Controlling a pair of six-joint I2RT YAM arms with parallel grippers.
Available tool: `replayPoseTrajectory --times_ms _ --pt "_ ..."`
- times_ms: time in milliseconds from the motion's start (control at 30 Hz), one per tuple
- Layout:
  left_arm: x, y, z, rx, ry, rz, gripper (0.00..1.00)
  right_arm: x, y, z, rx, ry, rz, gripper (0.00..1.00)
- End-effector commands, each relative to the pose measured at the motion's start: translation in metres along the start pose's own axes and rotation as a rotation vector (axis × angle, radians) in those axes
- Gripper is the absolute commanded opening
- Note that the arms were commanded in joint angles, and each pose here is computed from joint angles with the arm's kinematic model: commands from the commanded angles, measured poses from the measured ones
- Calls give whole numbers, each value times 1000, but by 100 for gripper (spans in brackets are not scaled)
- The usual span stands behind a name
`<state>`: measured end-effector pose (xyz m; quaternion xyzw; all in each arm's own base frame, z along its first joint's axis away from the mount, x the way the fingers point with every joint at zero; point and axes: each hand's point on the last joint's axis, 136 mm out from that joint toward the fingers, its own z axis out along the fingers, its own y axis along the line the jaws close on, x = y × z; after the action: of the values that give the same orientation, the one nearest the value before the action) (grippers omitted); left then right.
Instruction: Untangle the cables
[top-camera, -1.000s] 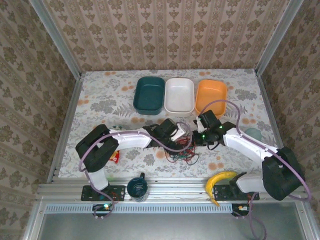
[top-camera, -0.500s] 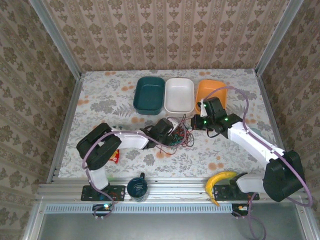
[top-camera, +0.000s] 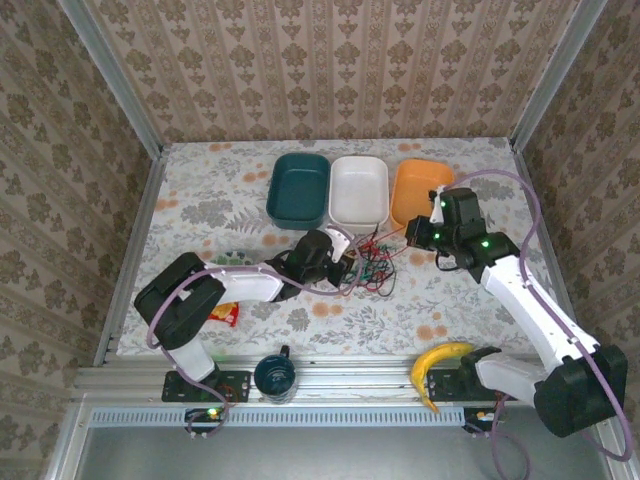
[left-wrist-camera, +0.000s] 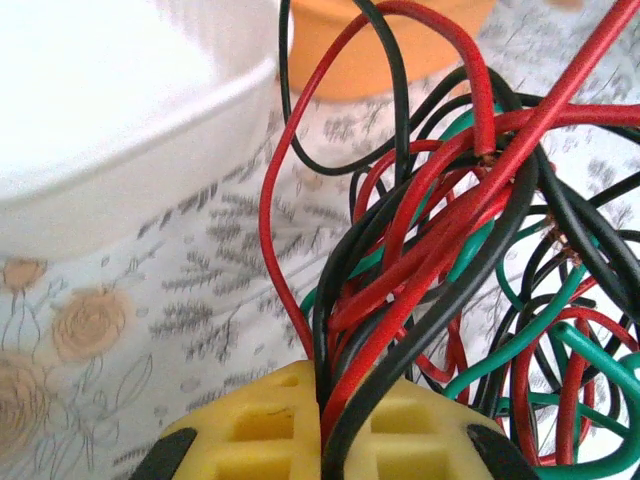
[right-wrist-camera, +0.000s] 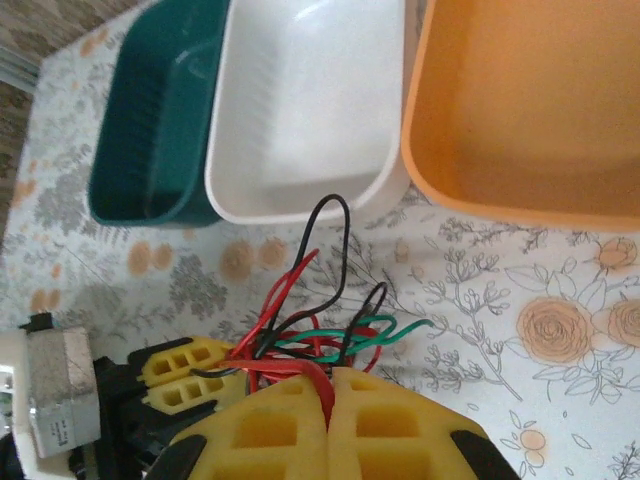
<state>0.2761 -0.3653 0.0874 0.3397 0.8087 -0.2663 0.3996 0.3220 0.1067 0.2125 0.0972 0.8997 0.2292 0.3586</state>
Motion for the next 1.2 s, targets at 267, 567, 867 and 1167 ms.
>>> replayPoseTrajectory --times_ms 267,567,867,1167 --pt "118 46 -20 -180 369 -71 13 -70 51 -28 -238 -185 -5 0" --pt "114 53 -26 -226 341 -81 63 -37 59 3 -220 -76 -35 0" --pt "114 57 -22 -250 336 -96 65 -83 47 -40 -119 -294 -55 0" --pt "127 63 -19 -278 364 -103 67 -133 15 -111 6 -582 -25 0"
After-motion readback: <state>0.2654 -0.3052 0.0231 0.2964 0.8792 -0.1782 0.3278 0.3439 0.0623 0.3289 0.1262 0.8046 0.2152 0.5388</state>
